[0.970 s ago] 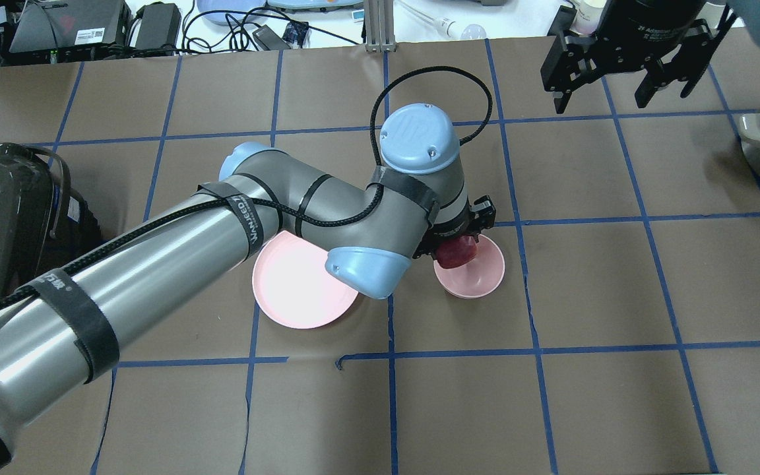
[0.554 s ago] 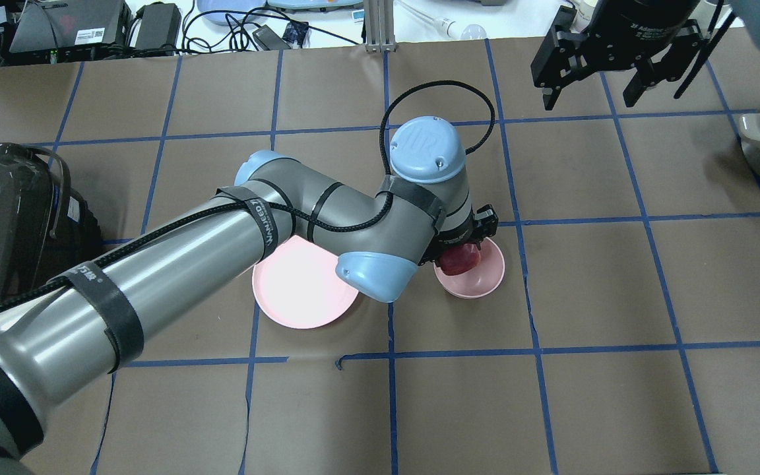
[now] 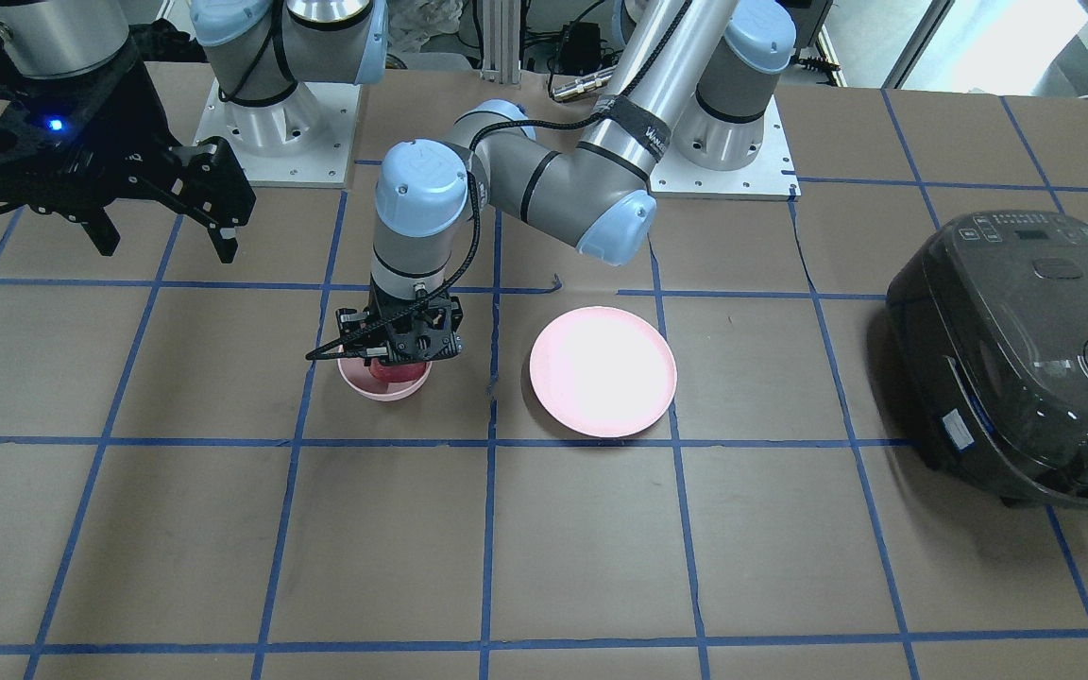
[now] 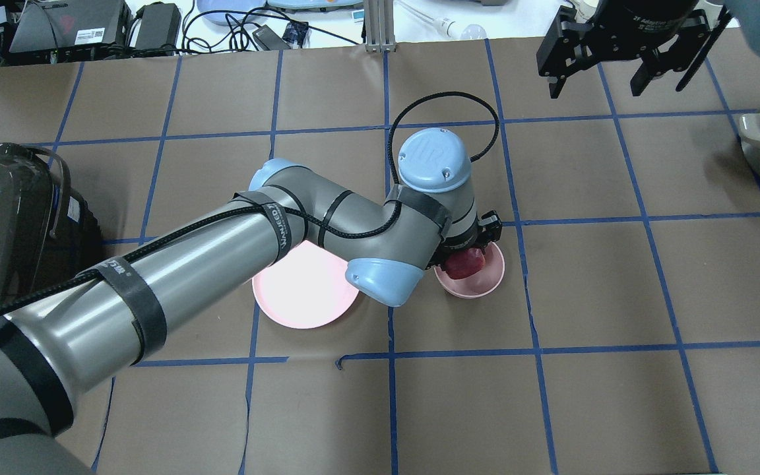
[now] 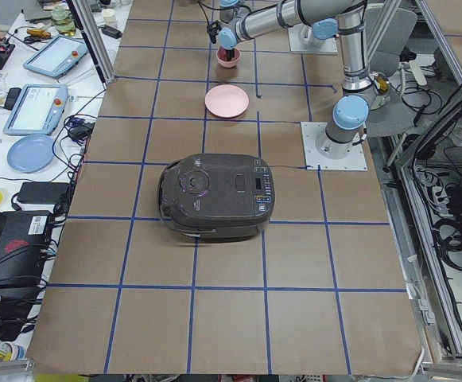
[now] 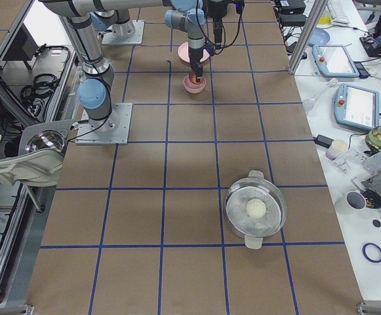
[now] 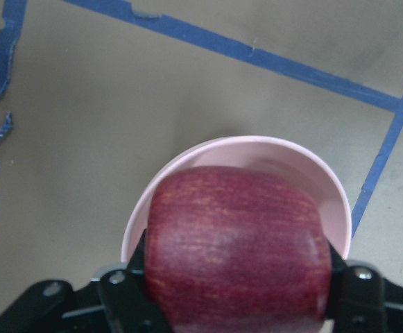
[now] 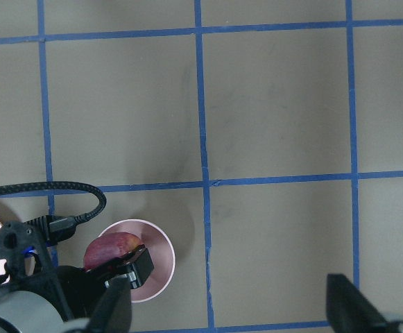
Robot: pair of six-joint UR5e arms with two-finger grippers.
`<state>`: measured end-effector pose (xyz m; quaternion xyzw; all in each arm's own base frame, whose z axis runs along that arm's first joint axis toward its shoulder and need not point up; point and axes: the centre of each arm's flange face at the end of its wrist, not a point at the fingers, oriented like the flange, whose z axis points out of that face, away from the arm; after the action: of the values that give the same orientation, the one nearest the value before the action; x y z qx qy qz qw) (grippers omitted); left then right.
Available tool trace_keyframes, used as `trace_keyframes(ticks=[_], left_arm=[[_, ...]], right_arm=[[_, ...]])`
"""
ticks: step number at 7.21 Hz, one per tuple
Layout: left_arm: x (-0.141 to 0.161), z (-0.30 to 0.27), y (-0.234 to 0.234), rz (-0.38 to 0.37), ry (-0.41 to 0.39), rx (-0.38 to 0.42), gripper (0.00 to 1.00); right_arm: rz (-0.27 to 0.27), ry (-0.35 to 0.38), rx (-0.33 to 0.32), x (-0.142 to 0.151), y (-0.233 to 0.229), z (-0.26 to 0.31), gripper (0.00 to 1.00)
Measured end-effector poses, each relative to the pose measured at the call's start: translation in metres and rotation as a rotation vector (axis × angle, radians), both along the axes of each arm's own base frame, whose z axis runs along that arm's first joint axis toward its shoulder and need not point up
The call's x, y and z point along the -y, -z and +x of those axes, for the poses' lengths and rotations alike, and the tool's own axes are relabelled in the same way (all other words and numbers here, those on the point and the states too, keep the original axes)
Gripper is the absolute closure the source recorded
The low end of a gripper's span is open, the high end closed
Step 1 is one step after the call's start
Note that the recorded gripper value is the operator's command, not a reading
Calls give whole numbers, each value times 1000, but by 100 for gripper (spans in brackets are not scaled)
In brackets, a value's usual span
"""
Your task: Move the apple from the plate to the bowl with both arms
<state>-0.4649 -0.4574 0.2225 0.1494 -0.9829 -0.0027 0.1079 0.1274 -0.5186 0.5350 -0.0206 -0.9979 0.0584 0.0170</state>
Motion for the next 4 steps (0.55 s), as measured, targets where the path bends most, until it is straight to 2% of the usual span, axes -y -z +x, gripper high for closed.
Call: trace_keyframes(ticks=[2, 4], left_arm=[[1, -3, 5, -7, -9, -7, 0], [6, -6, -20, -57, 1, -37, 0]], right_arm=[[1, 1, -8, 0, 0, -1, 0], [3, -1, -9, -1, 0, -1, 0]])
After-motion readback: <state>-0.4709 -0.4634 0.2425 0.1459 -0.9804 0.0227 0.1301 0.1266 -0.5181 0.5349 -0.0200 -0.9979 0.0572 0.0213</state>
